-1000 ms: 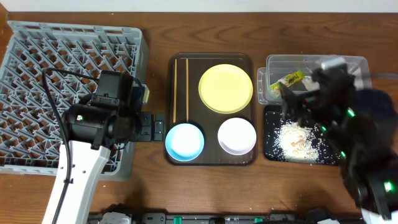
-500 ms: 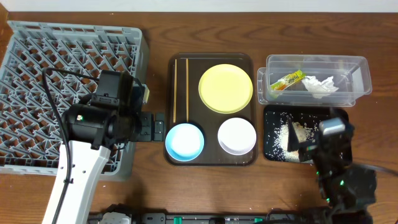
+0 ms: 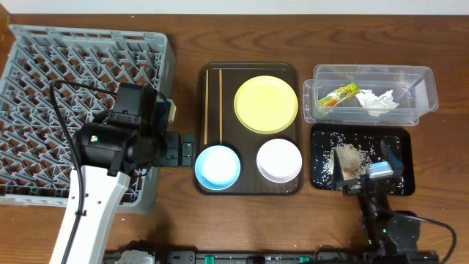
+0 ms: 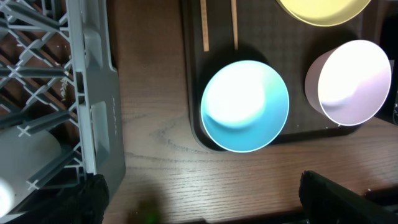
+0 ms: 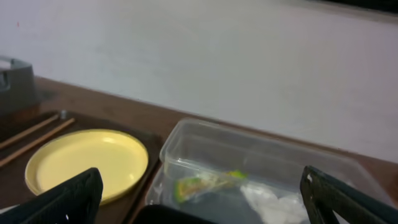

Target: Sort waste into correct bins and load items into the dishwasher

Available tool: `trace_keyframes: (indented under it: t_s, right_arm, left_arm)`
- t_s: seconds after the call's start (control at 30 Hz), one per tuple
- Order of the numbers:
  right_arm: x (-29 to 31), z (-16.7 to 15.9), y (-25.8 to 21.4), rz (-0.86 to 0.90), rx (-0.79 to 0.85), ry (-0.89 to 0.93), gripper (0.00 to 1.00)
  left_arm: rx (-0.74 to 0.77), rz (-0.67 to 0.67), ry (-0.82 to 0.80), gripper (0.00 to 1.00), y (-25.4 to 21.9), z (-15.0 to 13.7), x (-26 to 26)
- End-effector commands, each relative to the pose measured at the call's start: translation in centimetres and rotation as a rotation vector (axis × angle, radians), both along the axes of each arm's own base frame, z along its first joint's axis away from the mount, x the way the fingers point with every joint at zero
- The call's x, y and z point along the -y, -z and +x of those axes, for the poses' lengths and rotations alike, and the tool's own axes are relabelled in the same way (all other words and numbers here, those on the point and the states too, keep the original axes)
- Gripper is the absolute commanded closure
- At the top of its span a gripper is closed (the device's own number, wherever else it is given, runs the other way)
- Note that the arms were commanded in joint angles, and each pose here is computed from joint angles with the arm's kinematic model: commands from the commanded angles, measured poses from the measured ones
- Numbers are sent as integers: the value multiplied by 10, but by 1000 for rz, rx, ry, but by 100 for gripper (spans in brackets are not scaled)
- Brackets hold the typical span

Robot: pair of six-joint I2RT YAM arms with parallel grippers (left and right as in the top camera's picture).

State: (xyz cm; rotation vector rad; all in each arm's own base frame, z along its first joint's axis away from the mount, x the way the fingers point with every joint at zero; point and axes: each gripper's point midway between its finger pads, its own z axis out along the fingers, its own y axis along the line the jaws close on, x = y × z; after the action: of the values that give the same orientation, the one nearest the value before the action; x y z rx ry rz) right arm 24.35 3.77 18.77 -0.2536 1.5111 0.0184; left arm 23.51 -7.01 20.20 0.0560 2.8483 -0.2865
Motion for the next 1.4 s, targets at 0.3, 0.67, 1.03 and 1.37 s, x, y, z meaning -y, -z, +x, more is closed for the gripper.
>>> trace_keyframes:
  t_s: [0.3, 0.67, 1.03, 1.37]
  right_arm:
    - [1, 0, 30, -24, -106, 5, 1]
    - [1, 0, 30, -24, -107, 5, 1]
    - [1, 0, 30, -24, -107, 5, 1]
    - [1, 0, 30, -24, -108, 6, 1]
  left_arm:
    - [8, 15, 11, 2, -2, 1, -1]
    - [8, 15, 11, 2, -2, 1, -1]
    - [115, -161, 21, 2, -16, 30, 29]
    - [270, 63, 22, 2, 31, 127, 44]
